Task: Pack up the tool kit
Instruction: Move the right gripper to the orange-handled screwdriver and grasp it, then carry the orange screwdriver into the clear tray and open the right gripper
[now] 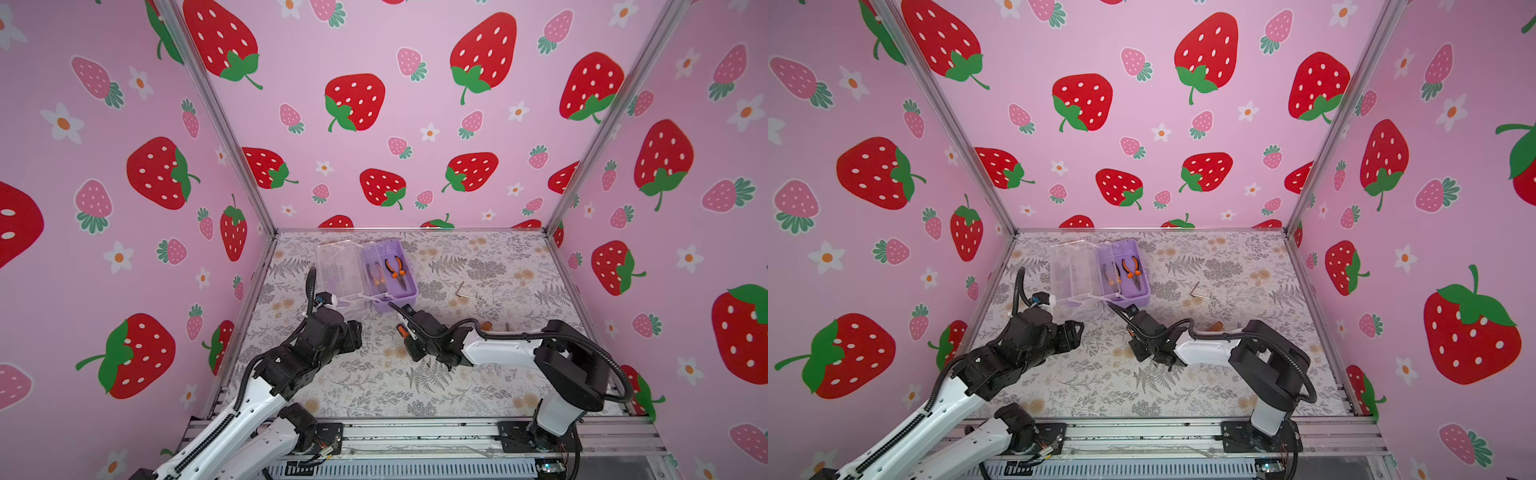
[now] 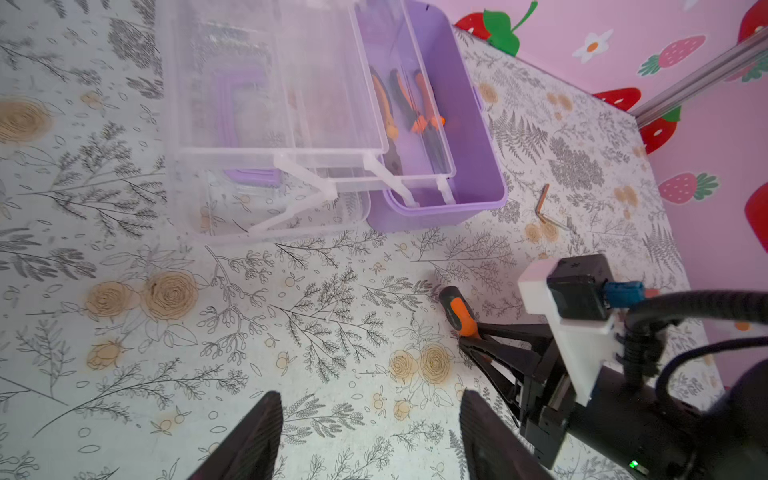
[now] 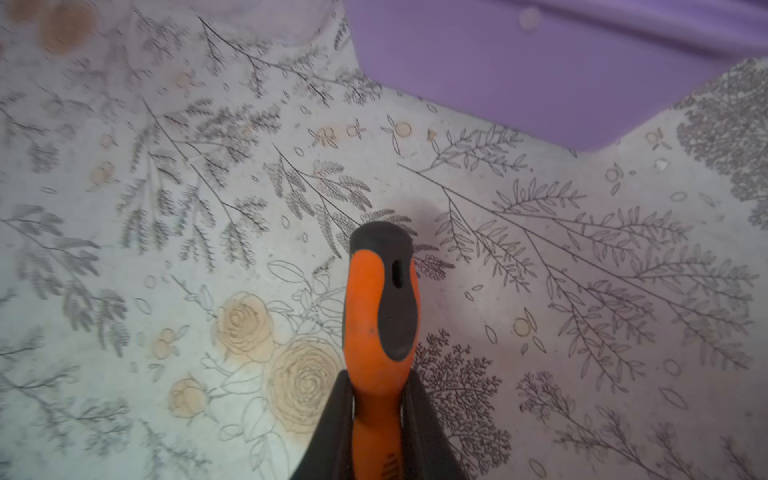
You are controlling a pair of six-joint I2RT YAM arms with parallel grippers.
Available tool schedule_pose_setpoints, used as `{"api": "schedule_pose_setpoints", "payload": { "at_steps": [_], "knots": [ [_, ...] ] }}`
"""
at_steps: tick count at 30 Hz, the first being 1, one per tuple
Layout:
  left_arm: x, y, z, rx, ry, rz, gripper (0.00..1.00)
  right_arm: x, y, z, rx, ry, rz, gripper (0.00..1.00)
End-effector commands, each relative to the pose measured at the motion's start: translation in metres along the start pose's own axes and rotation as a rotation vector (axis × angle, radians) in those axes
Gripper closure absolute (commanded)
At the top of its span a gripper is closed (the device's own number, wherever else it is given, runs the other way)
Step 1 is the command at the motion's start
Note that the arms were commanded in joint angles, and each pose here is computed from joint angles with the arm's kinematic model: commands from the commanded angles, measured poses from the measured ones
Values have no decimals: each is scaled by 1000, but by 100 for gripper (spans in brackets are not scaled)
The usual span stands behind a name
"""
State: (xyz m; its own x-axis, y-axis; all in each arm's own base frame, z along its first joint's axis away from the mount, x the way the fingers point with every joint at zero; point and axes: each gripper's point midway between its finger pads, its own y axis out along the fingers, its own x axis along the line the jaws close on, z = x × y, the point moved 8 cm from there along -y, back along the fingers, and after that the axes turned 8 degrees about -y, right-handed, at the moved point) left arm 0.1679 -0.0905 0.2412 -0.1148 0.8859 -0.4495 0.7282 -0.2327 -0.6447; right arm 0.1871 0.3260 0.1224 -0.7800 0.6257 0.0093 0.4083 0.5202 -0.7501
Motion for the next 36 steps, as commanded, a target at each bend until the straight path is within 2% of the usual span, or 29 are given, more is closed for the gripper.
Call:
{"api": "schedule_pose_setpoints", "payload": {
  "at_steps": [1, 6, 14, 21, 31, 36],
  "knots": [
    [13, -9, -5, -71, -3, -86, 28, 1, -34, -48, -97, 67, -121, 100],
    [17, -11, -5, -78, -2, -104, 27, -6, -52, -120, -233, 118, -246, 100],
    [12, -11, -10, -83, -19, -61, 27, -29, -7, -195, -301, 215, -295, 100],
    [-10, -4, -9, -42, -7, 110, 27, -46, 45, -216, -293, 303, -318, 100],
    [-17, 9, -9, -6, -8, 116, 27, -70, 87, -212, -288, 440, -265, 100],
    [-16, 12, -7, -1, -16, 113, 27, -70, 110, -213, -273, 494, -286, 100]
  ]
}}
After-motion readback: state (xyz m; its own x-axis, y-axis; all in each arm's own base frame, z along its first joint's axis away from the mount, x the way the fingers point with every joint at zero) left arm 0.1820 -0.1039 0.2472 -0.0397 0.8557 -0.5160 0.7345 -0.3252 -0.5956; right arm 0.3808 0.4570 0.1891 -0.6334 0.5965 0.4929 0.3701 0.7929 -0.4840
